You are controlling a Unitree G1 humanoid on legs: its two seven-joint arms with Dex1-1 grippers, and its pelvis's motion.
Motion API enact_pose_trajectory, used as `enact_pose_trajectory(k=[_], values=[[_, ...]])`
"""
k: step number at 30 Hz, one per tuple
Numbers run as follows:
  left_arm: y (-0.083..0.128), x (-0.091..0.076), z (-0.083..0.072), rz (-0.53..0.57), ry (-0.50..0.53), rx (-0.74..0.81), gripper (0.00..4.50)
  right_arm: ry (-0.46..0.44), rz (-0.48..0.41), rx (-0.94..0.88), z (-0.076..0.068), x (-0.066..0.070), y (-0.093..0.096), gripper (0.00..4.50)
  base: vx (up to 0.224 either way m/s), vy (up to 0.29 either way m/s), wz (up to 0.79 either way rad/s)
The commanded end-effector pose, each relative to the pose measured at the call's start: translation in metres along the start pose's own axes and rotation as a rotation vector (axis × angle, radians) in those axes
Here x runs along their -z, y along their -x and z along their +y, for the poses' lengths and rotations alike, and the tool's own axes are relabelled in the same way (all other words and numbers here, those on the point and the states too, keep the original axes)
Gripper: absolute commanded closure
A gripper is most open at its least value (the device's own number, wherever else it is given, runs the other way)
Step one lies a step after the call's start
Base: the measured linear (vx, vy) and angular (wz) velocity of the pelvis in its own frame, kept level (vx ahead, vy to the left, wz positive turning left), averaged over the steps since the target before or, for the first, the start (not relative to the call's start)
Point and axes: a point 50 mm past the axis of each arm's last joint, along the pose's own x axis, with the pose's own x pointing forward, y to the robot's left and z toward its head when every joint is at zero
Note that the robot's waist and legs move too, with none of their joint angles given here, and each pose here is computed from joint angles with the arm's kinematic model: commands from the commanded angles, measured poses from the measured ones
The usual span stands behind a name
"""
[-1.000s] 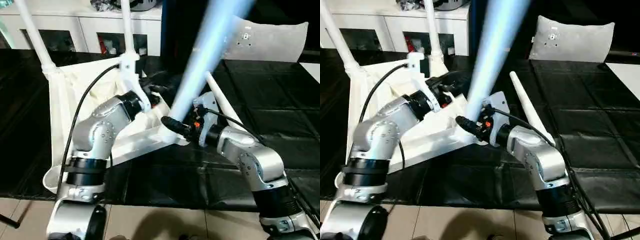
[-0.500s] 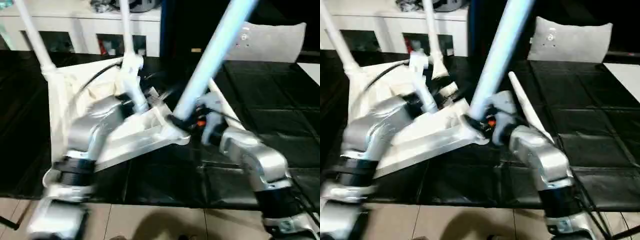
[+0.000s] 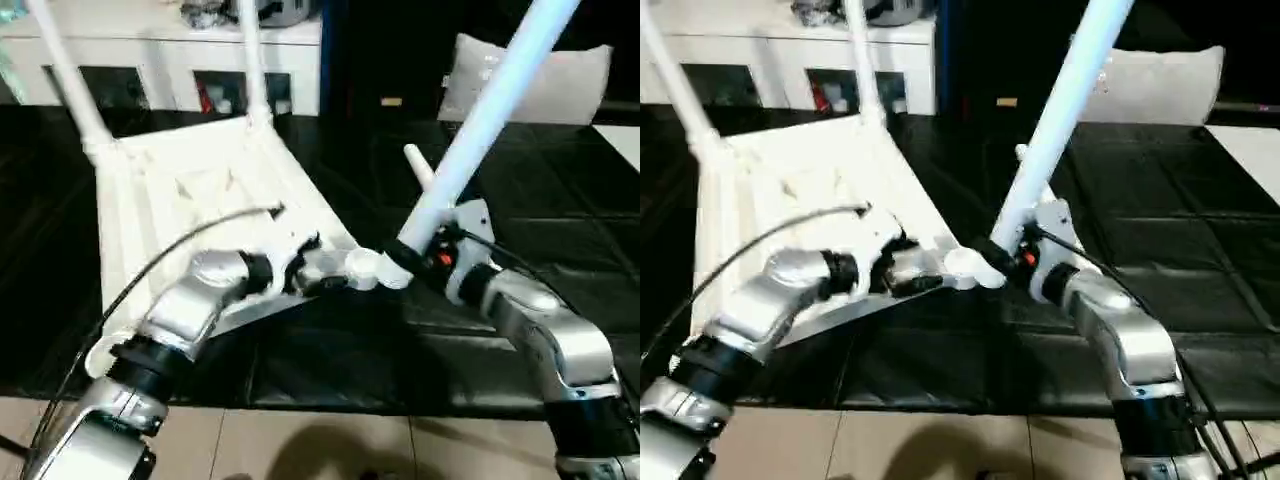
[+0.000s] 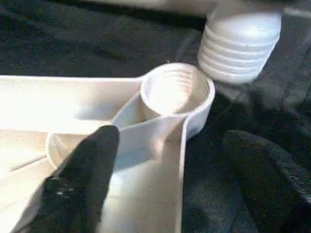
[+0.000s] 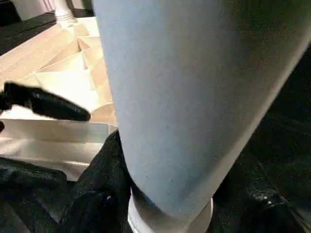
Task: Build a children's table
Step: Insert table leg to table base
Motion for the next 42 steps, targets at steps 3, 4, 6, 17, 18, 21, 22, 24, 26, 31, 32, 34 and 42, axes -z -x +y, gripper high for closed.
enact_pose_trajectory(k=[3,4,6,17,18,21,22,24,26,31,32,34,42], values=[[-0.002,0.003,0.004,0.029,0.017,-0.002,1.15,0.032,-0.026,-0.015,0.005,-0.006,0.003,2.61,0.0,0.0,0.0],[-0.002,0.004,0.004,0.032,0.026,-0.003,1.21,0.031,-0.025,-0.016,0.005,-0.006,0.003,2.61,0.0,0.0,0.0],[-0.003,0.006,0.004,0.034,0.033,0.0,1.38,0.03,-0.023,-0.018,0.006,-0.005,0.004,2.61,0.0,0.0,0.0],[-0.004,0.017,0.008,0.079,0.063,-0.003,2.14,0.032,-0.005,-0.038,0.009,-0.002,0.003,2.61,0.0,0.0,0.0],[-0.003,0.018,0.008,0.084,0.066,-0.003,2.24,0.032,-0.005,-0.038,0.01,-0.002,0.002,2.61,0.0,0.0,0.0],[-0.003,0.019,0.007,0.095,0.085,0.007,2.46,0.034,-0.003,-0.041,0.01,-0.002,0.002,2.61,0.0,0.0,0.0],[-0.003,0.019,0.007,0.098,0.087,0.01,2.57,0.035,-0.002,-0.041,0.01,-0.002,0.002,2.61,0.0,0.0,0.0],[-0.003,0.019,0.006,0.104,0.087,0.013,2.69,0.035,-0.002,-0.041,0.01,-0.002,0.002,2.61,0.0,0.0,0.0],[-0.002,0.021,0.005,0.117,0.083,0.018,2.86,0.037,0.0,-0.042,0.01,-0.002,0.003,2.61,0.0,0.0,0.0],[0.0,0.024,0.004,0.146,0.08,0.029,3.25,0.042,0.004,-0.042,0.009,-0.002,0.003,2.61,0.0,0.0,0.0],[0.0,0.024,0.004,0.146,0.08,0.029,3.25,0.042,0.004,-0.042,0.009,-0.002,0.003,2.61,0.0,0.0,0.0],[0.001,0.026,0.004,0.169,0.062,0.037,3.51,0.047,0.007,-0.046,0.009,-0.002,0.002,2.61,0.0,0.0,0.0],[0.003,0.023,0.001,0.149,0.045,0.072,4.11,0.074,-0.012,-0.091,0.014,-0.012,-0.001,2.61,0.0,0.0,0.0]])
